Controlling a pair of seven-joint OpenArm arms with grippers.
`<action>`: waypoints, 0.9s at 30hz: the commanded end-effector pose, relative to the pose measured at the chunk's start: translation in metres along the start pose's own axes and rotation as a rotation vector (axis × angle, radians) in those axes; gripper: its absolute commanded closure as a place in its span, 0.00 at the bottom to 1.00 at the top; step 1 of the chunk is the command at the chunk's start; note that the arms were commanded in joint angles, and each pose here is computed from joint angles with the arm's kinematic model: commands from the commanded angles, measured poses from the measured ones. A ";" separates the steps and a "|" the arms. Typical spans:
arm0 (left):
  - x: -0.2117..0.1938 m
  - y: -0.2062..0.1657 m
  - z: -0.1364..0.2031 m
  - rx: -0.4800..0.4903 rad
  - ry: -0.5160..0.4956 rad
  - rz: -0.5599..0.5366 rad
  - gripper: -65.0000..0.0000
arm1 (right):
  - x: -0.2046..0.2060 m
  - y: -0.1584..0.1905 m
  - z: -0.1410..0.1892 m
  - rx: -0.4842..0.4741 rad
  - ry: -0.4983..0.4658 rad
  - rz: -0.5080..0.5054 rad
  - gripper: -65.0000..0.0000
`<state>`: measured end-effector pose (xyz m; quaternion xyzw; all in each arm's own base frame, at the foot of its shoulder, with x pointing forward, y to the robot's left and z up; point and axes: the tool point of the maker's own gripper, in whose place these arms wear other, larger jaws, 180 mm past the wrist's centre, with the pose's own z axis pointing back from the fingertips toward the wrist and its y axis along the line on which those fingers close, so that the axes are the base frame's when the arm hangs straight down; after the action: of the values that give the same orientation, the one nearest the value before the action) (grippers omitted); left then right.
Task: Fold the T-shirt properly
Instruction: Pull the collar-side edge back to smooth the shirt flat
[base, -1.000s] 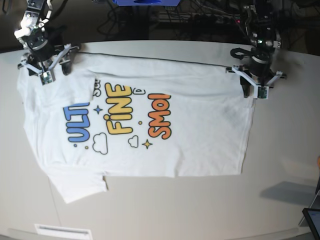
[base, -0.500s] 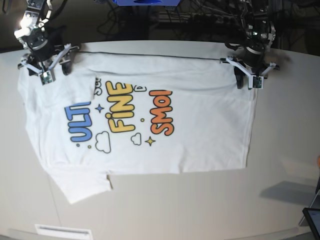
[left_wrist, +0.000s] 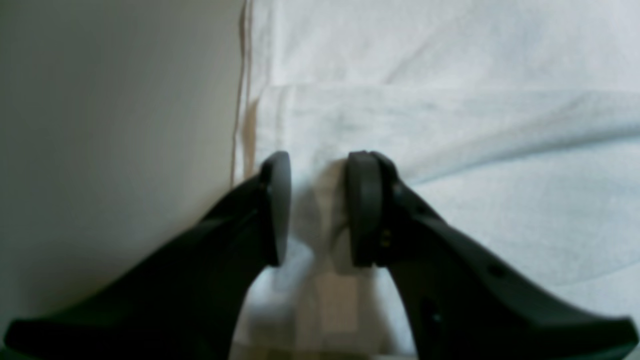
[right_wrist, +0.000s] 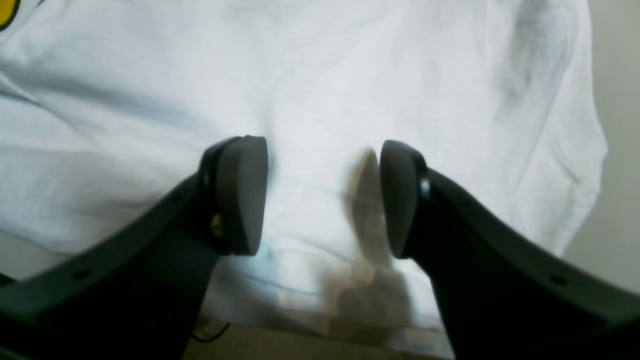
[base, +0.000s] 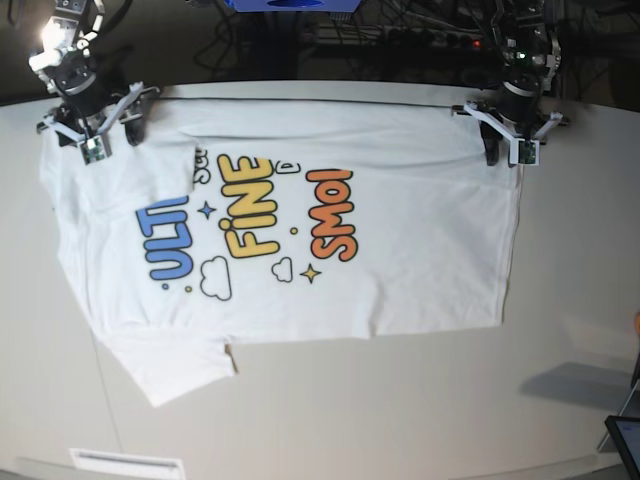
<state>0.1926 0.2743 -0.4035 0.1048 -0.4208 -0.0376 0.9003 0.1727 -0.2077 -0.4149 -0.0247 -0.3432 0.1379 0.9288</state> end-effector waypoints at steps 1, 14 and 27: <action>-0.014 0.009 0.003 0.031 0.074 -0.037 0.70 | -0.021 -0.003 0.004 -0.014 0.096 0.032 0.47; 0.046 0.008 0.015 0.043 -0.078 -0.069 0.70 | 0.025 -0.015 0.018 -0.076 0.017 0.092 0.47; 0.084 0.025 0.019 0.106 -0.114 -0.062 0.69 | 0.070 -0.037 0.014 -0.132 -0.070 0.123 0.47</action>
<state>0.2244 0.2769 -0.3399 0.1474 -0.4441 -0.0486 0.8824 0.2168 -0.2219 -0.3663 -0.0938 -0.3624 0.1703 0.9115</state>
